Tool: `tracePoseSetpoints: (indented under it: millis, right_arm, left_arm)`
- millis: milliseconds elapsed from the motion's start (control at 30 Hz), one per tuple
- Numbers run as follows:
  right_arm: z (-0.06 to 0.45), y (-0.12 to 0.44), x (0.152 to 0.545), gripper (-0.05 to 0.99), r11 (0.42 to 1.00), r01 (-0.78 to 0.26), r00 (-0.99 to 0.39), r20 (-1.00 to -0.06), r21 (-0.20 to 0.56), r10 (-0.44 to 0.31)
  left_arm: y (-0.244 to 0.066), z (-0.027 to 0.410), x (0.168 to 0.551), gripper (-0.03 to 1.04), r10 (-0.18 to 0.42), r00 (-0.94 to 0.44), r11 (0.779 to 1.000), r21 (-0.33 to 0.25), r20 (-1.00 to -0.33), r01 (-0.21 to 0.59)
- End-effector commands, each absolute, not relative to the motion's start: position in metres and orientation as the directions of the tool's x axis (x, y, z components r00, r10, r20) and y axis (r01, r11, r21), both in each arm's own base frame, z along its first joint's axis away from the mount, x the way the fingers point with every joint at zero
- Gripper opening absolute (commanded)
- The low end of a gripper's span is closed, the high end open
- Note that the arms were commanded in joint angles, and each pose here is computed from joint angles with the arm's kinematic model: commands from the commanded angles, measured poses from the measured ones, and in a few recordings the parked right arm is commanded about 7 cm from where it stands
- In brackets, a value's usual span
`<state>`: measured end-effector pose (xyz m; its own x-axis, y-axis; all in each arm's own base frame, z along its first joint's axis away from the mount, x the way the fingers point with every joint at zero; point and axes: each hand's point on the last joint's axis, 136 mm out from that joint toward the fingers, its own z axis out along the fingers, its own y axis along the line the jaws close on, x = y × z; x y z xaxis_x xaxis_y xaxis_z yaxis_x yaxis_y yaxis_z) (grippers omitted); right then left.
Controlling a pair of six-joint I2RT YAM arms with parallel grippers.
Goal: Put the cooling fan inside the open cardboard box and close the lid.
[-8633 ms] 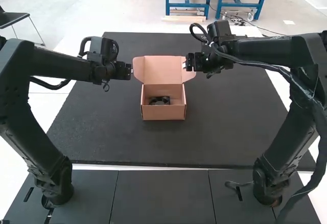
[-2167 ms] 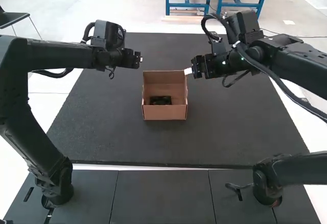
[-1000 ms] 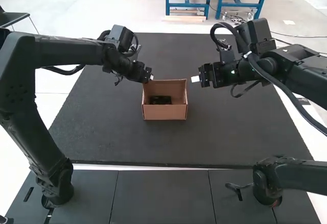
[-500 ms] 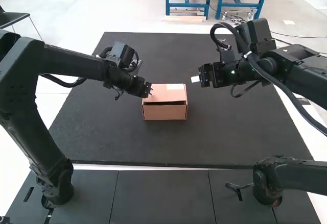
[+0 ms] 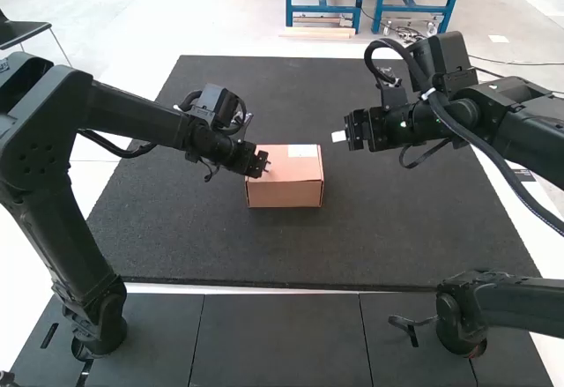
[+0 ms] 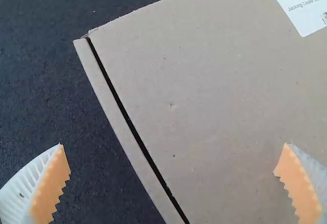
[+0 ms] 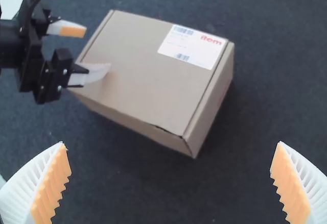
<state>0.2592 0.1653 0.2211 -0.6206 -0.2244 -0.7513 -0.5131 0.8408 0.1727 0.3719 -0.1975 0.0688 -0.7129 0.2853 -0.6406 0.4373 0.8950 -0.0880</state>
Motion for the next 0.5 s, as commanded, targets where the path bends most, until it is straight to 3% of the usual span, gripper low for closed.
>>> tracePoseSetpoints:
  millis: [0, 300, 467]
  right_arm:
    - [0.218, 0.162, 0.262, 0.89, 0.849, -0.502, -0.623, -0.750, 0.167, -0.220]
    - [0.226, 0.161, 0.263, 0.89, 0.850, -0.500, -0.611, -0.764, 0.166, -0.209]
    - [0.244, 0.153, 0.273, 0.89, 0.874, -0.462, -0.576, -0.800, 0.149, -0.168]
  left_arm:
    - [-0.193, 0.045, 0.357, 0.96, 0.325, -0.756, 0.893, -0.078, -0.567, 0.443]
    - [-0.195, 0.127, 0.368, 0.96, 0.256, -0.663, 0.898, -0.081, -0.703, 0.433]
    - [-0.173, 0.161, 0.372, 0.96, 0.205, -0.614, 0.916, -0.072, -0.762, 0.396]
